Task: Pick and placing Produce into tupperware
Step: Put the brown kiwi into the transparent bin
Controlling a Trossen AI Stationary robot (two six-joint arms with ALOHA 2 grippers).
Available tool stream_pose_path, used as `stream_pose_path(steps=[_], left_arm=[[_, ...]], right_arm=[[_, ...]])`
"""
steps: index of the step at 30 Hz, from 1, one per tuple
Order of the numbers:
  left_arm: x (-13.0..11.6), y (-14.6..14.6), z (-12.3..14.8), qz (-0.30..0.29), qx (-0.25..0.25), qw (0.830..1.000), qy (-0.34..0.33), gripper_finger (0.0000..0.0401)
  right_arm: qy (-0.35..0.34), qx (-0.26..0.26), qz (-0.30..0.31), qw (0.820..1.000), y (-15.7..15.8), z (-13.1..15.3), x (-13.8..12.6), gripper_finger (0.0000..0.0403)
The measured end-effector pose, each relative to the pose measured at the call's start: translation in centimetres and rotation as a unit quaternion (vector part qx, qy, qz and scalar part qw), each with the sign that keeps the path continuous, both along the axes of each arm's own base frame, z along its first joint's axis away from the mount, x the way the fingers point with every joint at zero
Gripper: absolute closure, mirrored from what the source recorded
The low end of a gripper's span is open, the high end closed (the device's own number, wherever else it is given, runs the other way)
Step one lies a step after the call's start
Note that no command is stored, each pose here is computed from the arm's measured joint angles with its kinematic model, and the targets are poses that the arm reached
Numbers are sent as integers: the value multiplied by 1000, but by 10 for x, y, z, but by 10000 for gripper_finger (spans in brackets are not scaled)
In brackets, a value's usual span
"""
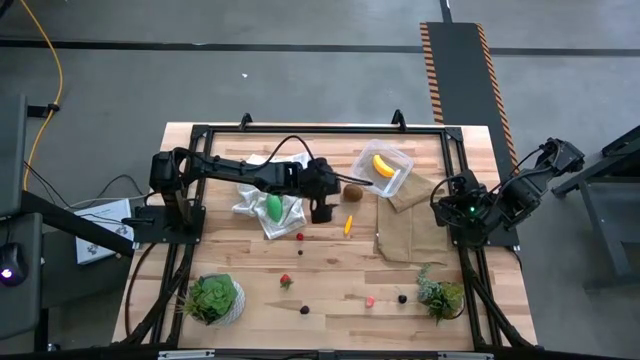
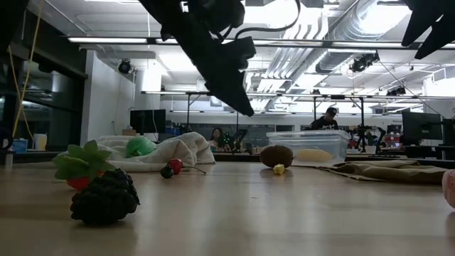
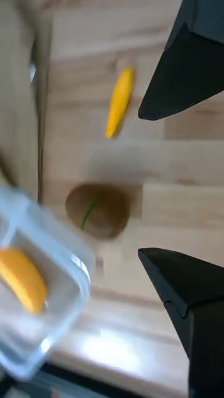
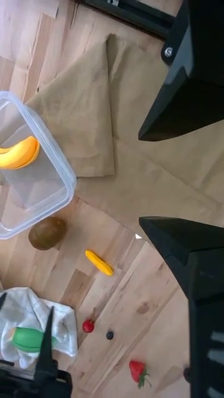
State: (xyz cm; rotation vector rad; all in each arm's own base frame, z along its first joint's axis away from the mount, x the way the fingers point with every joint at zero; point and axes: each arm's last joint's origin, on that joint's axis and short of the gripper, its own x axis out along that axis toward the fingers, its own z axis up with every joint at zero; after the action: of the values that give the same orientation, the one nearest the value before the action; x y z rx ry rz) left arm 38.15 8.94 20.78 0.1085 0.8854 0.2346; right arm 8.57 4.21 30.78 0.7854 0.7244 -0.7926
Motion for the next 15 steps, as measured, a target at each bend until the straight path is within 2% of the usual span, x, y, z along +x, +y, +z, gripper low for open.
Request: stream_pose_path(steps=[7,12,15], left_arm=[[3,-1,2,-50,-2,999,-13,59],[5,3,-5,-50,-31,998,-19,59],[7,9,-11,-29,-47,998,-26,59]], right_arm=[[-12,12,-11,1000,1,0,2,203],[-25,22,-11,999,3,1,4,203],[-34,29,-14,999,4,2,6,203]])
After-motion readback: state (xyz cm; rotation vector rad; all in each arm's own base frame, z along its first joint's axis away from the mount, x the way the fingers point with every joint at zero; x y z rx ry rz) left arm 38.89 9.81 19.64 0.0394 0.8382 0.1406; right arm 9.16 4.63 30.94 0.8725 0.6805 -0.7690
